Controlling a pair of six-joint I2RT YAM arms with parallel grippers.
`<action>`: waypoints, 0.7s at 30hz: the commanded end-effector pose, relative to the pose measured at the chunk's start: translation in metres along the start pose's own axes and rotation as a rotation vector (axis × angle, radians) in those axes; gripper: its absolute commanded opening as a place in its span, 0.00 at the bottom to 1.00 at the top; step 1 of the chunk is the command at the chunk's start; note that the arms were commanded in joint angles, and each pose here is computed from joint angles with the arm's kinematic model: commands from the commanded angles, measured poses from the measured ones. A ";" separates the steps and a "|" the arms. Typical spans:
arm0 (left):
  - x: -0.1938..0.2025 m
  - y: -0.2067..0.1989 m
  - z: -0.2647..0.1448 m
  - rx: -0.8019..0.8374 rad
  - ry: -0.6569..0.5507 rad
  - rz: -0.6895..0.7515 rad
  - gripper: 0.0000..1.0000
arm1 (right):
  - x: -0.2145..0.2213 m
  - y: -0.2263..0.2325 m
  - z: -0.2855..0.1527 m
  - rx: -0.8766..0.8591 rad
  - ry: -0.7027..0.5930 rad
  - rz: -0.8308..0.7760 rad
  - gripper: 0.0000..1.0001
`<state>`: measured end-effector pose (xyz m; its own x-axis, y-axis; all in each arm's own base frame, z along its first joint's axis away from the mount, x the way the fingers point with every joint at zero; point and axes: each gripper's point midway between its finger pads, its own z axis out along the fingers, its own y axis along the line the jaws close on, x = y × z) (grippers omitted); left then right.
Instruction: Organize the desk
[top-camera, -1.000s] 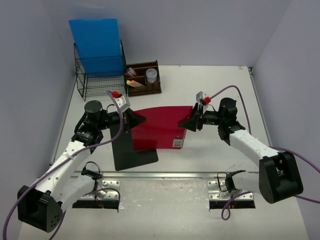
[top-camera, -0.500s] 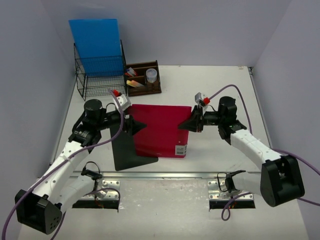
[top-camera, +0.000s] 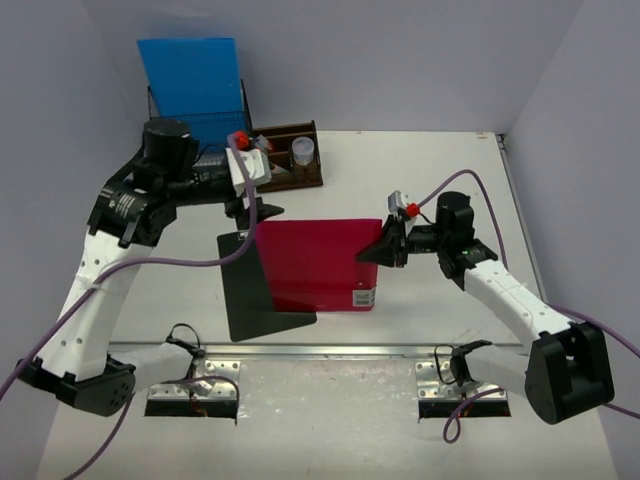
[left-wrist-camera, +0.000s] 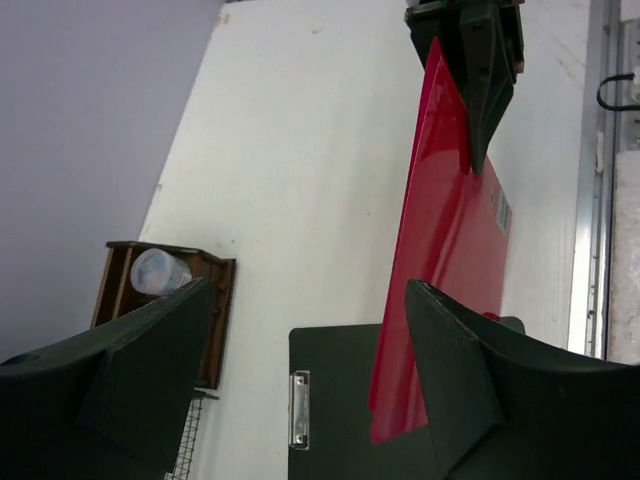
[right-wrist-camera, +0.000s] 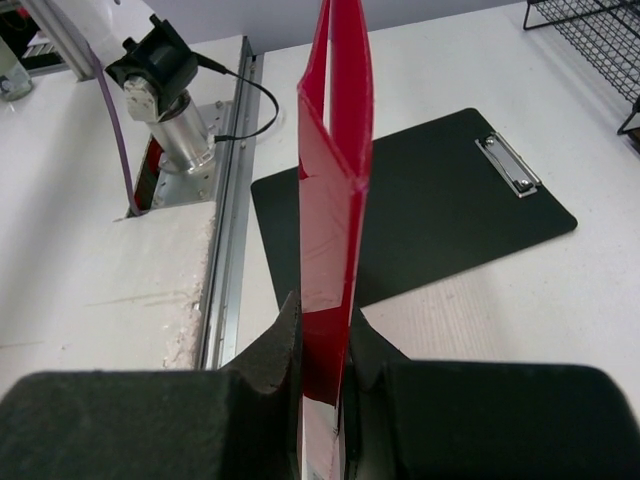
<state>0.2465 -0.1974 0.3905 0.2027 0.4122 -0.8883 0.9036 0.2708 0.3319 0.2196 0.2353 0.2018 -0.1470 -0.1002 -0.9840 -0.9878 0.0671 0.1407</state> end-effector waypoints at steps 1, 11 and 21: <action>0.025 -0.042 0.031 0.176 0.197 0.027 0.73 | -0.030 -0.001 0.004 -0.009 -0.025 -0.156 0.00; 0.048 -0.085 0.084 0.372 0.405 0.027 0.60 | -0.030 -0.003 0.011 -0.005 -0.005 -0.190 0.00; 0.076 -0.088 0.100 0.354 0.507 -0.014 0.23 | -0.026 -0.001 0.011 0.001 -0.007 -0.193 0.00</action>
<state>0.2202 -0.2789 0.2599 0.0757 0.7903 -0.6081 0.9945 -0.0158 0.1033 0.2206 0.2453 0.2059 -0.0536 -0.1318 -0.9898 -0.9975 0.0529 0.0470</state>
